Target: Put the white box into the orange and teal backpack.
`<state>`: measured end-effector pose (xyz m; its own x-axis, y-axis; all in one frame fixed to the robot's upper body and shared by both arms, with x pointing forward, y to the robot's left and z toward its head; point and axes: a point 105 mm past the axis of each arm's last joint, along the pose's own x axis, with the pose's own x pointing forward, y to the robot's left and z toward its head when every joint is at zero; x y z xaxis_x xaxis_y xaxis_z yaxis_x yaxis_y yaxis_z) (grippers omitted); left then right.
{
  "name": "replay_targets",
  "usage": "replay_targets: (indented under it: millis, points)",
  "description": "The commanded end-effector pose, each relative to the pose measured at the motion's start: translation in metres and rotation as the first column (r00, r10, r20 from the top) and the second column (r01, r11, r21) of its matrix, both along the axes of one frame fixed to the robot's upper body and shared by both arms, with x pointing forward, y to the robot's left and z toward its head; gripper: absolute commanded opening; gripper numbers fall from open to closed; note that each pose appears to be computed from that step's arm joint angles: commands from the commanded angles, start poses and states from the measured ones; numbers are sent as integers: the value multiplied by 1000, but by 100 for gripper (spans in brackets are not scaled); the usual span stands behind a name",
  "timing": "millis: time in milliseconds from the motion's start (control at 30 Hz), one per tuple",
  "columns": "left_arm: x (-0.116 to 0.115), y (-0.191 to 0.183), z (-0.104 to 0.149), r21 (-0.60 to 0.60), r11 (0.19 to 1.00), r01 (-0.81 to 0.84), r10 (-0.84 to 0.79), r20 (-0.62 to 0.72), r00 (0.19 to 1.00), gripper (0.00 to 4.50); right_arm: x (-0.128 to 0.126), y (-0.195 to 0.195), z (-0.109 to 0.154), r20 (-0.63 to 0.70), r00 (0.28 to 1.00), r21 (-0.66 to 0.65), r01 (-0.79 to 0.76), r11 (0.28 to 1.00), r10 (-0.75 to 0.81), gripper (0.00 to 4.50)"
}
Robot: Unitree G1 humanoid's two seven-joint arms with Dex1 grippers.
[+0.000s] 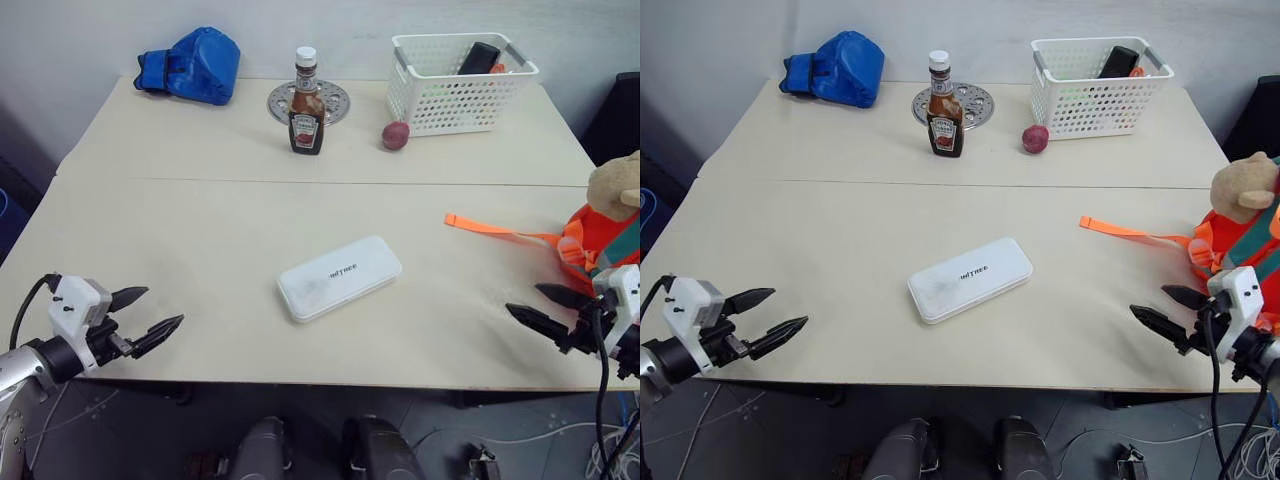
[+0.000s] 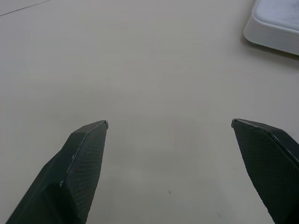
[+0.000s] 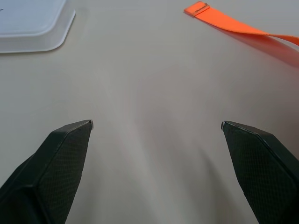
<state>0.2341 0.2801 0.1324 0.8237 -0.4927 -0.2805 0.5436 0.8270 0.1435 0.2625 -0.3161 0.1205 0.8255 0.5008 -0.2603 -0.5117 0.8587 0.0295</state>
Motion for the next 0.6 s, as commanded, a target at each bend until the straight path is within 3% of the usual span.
replay_targets:
  millis: [33, 300, 467, 600]
  points:
    - [-1, -6, 2, 13, 1000, 19, -20, 14, 1000, 446, 2, 4, 10, 43, 999, -7, -10, 1000, 11, 450]
    - [3, -12, 7, 14, 1000, 3, -4, 15, 1000, 446, 6, 9, 7, 38, 999, -25, -14, 1000, 15, 450]
    - [4, -29, 13, -10, 998, 60, -60, 19, 998, 446, 12, 35, 15, 59, 991, -4, -119, 993, 119, 450]
    - [0, -64, 3, 20, 974, 225, -224, -33, 974, 353, 27, 71, 18, 66, 964, -14, -257, 966, 258, 351]
